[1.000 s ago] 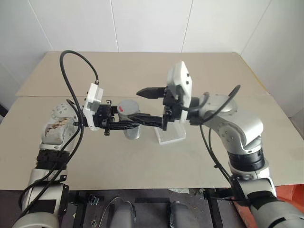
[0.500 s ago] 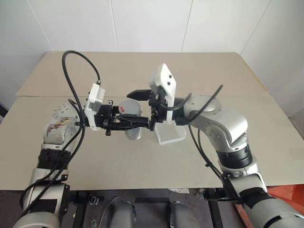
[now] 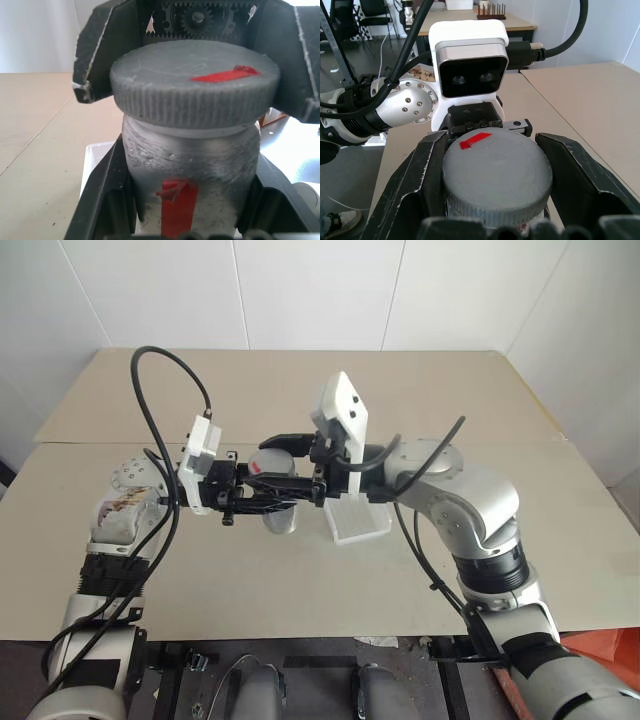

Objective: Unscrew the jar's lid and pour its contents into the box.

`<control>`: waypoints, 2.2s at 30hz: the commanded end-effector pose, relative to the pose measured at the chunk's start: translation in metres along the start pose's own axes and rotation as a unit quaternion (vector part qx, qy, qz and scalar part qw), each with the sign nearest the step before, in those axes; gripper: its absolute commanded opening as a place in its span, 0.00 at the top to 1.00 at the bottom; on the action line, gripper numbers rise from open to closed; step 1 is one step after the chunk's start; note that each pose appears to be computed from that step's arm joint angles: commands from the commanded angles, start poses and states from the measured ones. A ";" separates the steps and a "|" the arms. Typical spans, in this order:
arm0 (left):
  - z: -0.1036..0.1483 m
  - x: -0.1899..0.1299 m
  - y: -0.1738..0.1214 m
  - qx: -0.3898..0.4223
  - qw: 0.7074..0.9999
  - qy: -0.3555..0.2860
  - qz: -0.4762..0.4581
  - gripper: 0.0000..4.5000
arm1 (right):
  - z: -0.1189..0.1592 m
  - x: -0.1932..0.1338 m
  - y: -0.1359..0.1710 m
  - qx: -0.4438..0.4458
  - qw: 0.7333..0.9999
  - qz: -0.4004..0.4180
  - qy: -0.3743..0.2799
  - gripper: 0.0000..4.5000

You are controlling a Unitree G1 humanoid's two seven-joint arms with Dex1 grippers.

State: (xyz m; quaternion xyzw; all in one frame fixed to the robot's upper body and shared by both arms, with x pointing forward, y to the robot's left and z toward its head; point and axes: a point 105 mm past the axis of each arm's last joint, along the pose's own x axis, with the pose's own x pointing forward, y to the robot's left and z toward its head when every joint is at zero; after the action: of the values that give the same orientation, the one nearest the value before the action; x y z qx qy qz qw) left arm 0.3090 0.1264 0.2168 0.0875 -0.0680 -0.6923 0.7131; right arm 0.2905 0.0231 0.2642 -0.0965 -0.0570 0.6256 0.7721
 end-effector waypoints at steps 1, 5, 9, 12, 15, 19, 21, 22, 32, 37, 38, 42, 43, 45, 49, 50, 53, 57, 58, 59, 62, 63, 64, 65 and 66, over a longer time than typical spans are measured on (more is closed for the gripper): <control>0.007 0.002 -0.004 0.022 1.000 0.001 -0.016 0.56 | 0.028 -0.008 -0.004 -0.026 0.999 -0.009 -0.039 0.39; 0.003 0.002 -0.006 0.019 1.000 0.004 -0.018 0.56 | 0.041 -0.030 -0.024 -0.026 0.997 -0.045 -0.053 0.39; 0.004 0.000 -0.004 0.018 1.000 0.002 -0.007 0.56 | 0.042 -0.067 -0.057 -0.049 0.988 -0.140 -0.050 0.39; 0.005 -0.004 0.000 0.022 1.000 -0.002 0.016 0.56 | 0.016 -0.107 -0.082 -0.058 0.967 -0.246 -0.010 0.39; 0.007 -0.007 0.005 0.032 0.998 -0.006 0.047 0.56 | -0.033 -0.154 -0.096 -0.043 0.937 -0.343 0.056 0.39; 0.009 -0.008 0.013 0.043 0.995 -0.017 0.088 0.56 | -0.096 -0.191 -0.094 0.018 0.902 -0.415 0.114 0.39; 0.009 -0.006 0.014 0.047 0.994 -0.019 0.097 0.56 | -0.125 -0.196 -0.087 0.052 0.893 -0.426 0.133 0.39; 0.009 -0.005 0.015 0.048 0.993 -0.018 0.103 0.56 | -0.136 -0.196 -0.084 0.070 0.890 -0.429 0.140 0.39; 0.002 0.012 0.041 0.128 0.973 0.037 0.187 0.56 | -0.125 -0.198 -0.071 0.051 0.898 -0.400 0.176 0.01; 0.006 0.036 0.076 0.345 0.890 0.155 0.254 0.56 | -0.079 -0.186 -0.054 0.108 0.931 -0.322 0.131 0.01; 0.006 0.042 0.080 0.400 0.865 0.176 0.246 0.56 | -0.074 -0.180 -0.049 0.128 0.937 -0.298 0.132 0.01; 0.000 0.077 0.087 0.683 0.667 0.255 0.154 0.56 | -0.063 -0.150 -0.023 0.173 0.955 -0.181 0.161 0.01; 0.001 0.089 0.087 0.746 0.605 0.247 0.124 0.56 | -0.058 -0.146 -0.019 0.169 0.959 -0.161 0.162 0.01; 0.003 0.107 0.085 0.833 0.504 0.212 0.081 0.56 | -0.050 -0.140 -0.017 0.163 0.964 -0.135 0.161 0.01; 0.000 0.144 0.076 0.891 0.428 0.147 0.041 0.56 | -0.034 -0.137 -0.019 0.148 0.972 -0.117 0.138 0.01; -0.003 0.150 0.074 0.898 0.417 0.138 0.030 0.56 | -0.032 -0.137 -0.019 0.148 0.973 -0.119 0.134 0.01; -0.011 0.161 0.071 0.921 0.368 0.127 -0.003 0.56 | -0.027 -0.138 -0.020 0.142 0.974 -0.127 0.121 0.01; -0.018 0.164 0.069 0.933 0.339 0.120 -0.023 0.56 | -0.022 -0.139 -0.017 0.138 0.976 -0.131 0.102 0.01; -0.019 0.163 0.071 0.933 0.336 0.124 -0.026 0.56 | -0.021 -0.139 -0.016 0.137 0.977 -0.132 0.100 0.01; -0.019 0.162 0.073 0.932 0.337 0.129 -0.025 0.56 | -0.021 -0.139 -0.015 0.135 0.977 -0.133 0.099 0.01; -0.021 0.159 0.076 0.931 0.338 0.136 -0.030 0.56 | -0.020 -0.139 -0.014 0.130 0.977 -0.137 0.096 0.01; -0.023 0.158 0.077 0.932 0.333 0.138 -0.036 0.56 | -0.021 -0.139 -0.014 0.128 0.977 -0.138 0.099 0.01; -0.024 0.156 0.077 0.931 0.336 0.140 -0.039 0.56 | -0.021 -0.139 -0.013 0.126 0.977 -0.138 0.101 0.01; -0.026 0.155 0.077 0.931 0.336 0.140 -0.041 0.56 | -0.022 -0.139 -0.012 0.127 0.978 -0.134 0.102 0.01; -0.026 0.154 0.078 0.929 0.341 0.142 -0.038 0.56 | -0.022 -0.139 -0.011 0.127 0.978 -0.129 0.102 0.01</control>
State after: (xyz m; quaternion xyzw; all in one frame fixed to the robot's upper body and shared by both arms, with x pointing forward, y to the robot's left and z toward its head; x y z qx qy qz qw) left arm 0.3968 -0.0193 0.1872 0.7982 -0.5455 -0.2078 0.1485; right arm 0.2814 -0.1157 0.2368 -0.0403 0.1231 0.5056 0.8530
